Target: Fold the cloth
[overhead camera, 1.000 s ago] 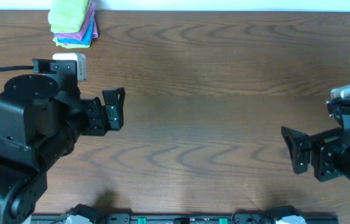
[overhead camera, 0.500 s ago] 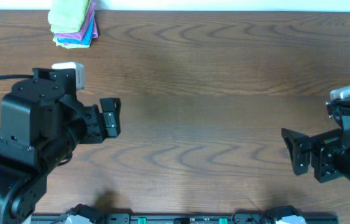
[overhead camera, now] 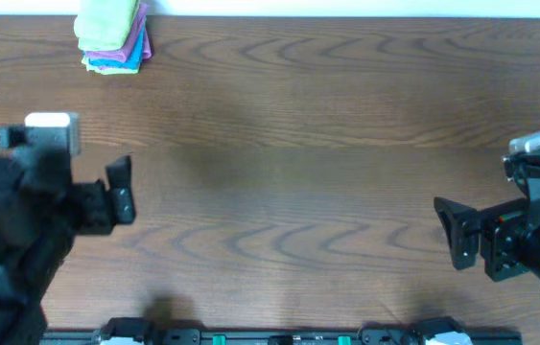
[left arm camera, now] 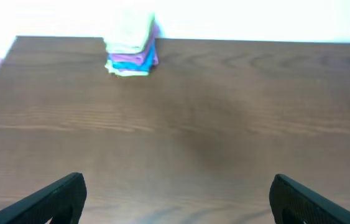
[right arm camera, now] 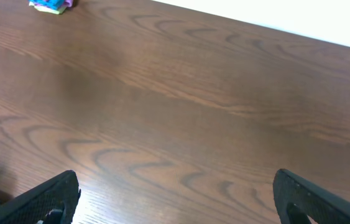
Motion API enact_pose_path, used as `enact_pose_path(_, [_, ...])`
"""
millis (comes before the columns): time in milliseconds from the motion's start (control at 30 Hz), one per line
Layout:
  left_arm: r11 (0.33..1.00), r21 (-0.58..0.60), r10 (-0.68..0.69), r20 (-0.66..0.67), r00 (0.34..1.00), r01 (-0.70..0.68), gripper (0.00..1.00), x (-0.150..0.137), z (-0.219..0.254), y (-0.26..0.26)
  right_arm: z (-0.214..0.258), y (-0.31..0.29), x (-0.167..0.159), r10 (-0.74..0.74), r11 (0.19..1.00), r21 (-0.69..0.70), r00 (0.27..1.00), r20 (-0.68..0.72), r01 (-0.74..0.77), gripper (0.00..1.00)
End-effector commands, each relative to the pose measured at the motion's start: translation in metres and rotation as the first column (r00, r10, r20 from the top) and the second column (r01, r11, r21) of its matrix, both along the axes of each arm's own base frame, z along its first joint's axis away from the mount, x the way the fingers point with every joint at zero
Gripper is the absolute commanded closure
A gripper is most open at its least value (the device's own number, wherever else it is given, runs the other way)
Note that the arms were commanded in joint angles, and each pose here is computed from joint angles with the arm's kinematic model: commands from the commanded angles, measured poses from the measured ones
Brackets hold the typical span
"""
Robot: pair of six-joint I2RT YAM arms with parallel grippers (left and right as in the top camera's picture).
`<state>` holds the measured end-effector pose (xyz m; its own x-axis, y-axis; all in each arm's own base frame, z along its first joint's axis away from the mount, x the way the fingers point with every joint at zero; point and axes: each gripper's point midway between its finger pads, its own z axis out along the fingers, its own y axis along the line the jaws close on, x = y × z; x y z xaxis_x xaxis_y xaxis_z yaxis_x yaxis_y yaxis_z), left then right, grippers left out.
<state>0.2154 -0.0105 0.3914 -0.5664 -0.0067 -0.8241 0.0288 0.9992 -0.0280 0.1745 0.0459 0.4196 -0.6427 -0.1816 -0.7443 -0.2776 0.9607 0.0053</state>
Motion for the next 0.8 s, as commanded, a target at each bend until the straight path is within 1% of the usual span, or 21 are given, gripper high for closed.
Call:
enact_pose_path(0, [0.997,0.054,-0.066,0.072,0.995,0.063,0.05,-0.015,-0.002,0.000,-0.002,-0.001,0.001,-0.001,1.000,-0.008,1.000,-0.007,0.001,0.01])
enact_pose_path(167, [0.995,0.089,-0.064,0.148,0.987,0.051,0.05,-0.031,-0.034,0.003,-0.002,0.000,0.001,-0.001,1.000,-0.007,1.000,-0.007,0.001,0.01])
enact_pose_path(333, [0.996,0.077,-0.059,0.183,0.981,0.046,0.05,-0.032,-0.080,0.003,-0.002,0.000,0.001,-0.001,1.000,-0.007,1.000,-0.007,0.001,0.01])
enact_pose_path(533, [0.997,0.040,-0.070,0.240,0.968,0.062,0.05,-0.026,-0.128,-0.002,-0.002,0.000,0.001,-0.001,1.000,-0.007,1.000,-0.007,0.001,0.01])
enact_pose_path(767, [0.999,0.001,-0.045,0.254,0.966,0.046,0.05,-0.012,-0.186,-0.001,-0.002,0.000,0.001,-0.001,1.000,-0.007,1.000,-0.007,0.001,0.01])
